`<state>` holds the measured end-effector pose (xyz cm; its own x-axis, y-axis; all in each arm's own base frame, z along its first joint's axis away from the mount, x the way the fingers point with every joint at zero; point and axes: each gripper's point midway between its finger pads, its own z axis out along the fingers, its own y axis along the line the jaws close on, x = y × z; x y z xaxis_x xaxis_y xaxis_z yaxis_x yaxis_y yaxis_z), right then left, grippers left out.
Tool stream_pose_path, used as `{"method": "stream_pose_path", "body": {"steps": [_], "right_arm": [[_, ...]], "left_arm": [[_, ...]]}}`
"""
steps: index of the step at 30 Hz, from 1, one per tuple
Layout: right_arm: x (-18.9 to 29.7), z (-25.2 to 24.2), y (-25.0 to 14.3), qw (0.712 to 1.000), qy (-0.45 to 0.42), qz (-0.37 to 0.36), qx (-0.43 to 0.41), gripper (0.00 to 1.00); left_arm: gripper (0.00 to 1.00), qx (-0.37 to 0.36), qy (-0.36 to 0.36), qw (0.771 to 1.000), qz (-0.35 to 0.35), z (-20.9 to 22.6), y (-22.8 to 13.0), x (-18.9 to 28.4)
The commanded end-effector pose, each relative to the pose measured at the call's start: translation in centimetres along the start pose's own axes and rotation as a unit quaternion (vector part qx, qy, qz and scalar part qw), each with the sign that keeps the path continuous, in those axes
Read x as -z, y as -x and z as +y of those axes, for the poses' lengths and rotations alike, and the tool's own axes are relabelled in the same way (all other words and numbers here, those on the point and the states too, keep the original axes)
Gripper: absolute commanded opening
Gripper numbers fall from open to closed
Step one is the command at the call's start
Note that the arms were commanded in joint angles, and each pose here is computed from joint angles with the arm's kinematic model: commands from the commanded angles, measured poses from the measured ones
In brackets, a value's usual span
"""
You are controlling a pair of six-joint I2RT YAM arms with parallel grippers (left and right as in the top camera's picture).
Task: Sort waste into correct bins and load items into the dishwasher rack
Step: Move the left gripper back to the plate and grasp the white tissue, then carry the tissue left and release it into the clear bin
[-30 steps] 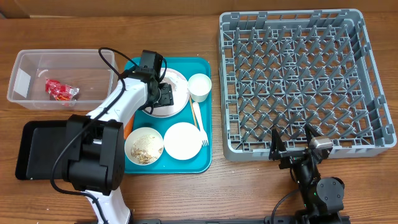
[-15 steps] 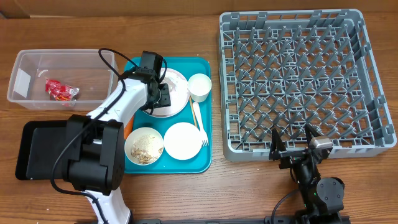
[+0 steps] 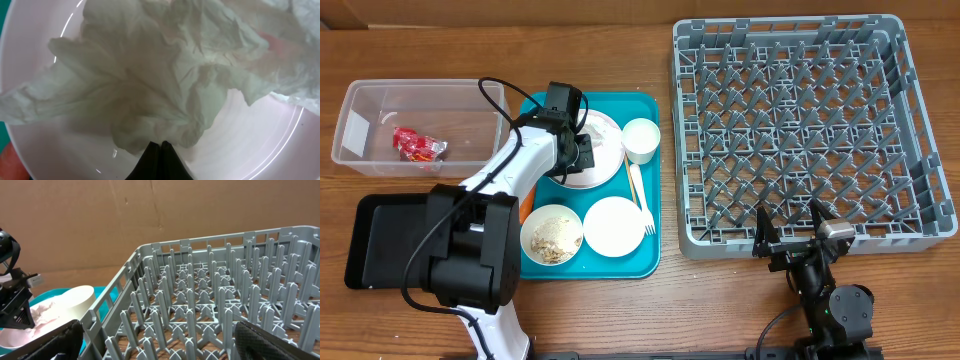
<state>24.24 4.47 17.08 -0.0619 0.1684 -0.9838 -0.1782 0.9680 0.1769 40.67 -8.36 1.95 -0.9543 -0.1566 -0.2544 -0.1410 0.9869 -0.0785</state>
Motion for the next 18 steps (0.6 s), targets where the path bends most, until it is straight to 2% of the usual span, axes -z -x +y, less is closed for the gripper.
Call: {"method": "stream_pose_path", "body": {"steps": [1, 9, 18], "right_arm": [[0.0, 0.0, -0.1, 1.000, 0.001, -0.002, 0.002, 1.00], [0.0, 0.0, -0.1, 1.000, 0.001, -0.002, 0.002, 1.00], [0.0, 0.0, -0.1, 1.000, 0.001, -0.002, 0.002, 1.00]], "left_arm": [[0.04, -0.005, 0.009, 1.000, 0.013, 0.4, -0.7, -0.4], [0.04, -0.015, 0.022, 0.999, 0.047, 0.3, -0.4, 2.5], [0.04, -0.024, 0.017, 0.999, 0.036, -0.9, 3.2, 10.4]]}}
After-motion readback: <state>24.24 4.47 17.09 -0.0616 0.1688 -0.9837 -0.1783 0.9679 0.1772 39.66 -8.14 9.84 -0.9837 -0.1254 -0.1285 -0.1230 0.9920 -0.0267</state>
